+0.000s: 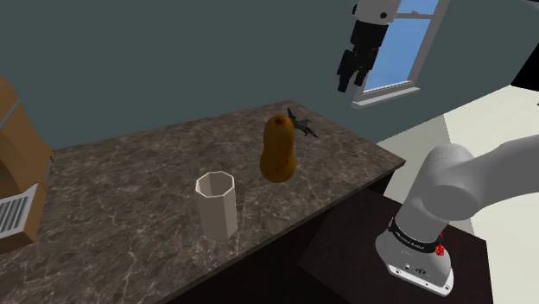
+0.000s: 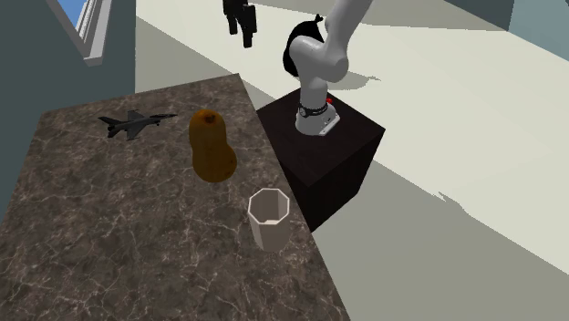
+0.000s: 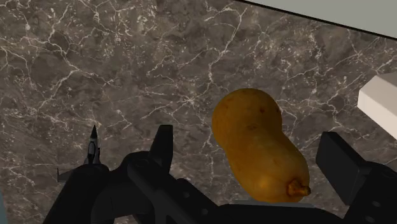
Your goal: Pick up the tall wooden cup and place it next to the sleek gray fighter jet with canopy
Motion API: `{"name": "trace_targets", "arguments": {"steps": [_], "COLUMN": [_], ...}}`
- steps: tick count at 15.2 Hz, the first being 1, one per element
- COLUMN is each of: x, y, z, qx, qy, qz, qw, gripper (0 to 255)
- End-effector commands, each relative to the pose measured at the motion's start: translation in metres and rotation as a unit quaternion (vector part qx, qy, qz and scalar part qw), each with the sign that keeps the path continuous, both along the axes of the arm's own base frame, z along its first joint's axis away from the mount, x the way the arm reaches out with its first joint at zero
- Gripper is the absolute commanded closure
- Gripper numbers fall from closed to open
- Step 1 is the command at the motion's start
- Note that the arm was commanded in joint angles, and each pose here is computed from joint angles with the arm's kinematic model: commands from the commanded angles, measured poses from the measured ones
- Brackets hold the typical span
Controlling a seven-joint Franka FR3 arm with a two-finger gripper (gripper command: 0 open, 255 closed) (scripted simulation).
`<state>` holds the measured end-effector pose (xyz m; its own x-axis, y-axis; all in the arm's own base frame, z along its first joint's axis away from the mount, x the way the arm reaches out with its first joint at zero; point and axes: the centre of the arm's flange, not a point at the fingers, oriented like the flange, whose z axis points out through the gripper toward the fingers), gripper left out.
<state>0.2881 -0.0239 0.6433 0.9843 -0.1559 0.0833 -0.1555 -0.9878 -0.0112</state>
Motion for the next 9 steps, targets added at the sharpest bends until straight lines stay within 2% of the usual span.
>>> {"name": "trace_targets", "arguments": {"steps": [1, 9], "x": [0.000, 0.049], "y": [0.000, 0.080], "z": [0.000, -0.052], "qx": [0.000, -0.002], "qy": [0.000, 0.009], "qz": [0.000, -0.001], "qw": [1.0000, 1.0000], "gripper": [0, 0]}}
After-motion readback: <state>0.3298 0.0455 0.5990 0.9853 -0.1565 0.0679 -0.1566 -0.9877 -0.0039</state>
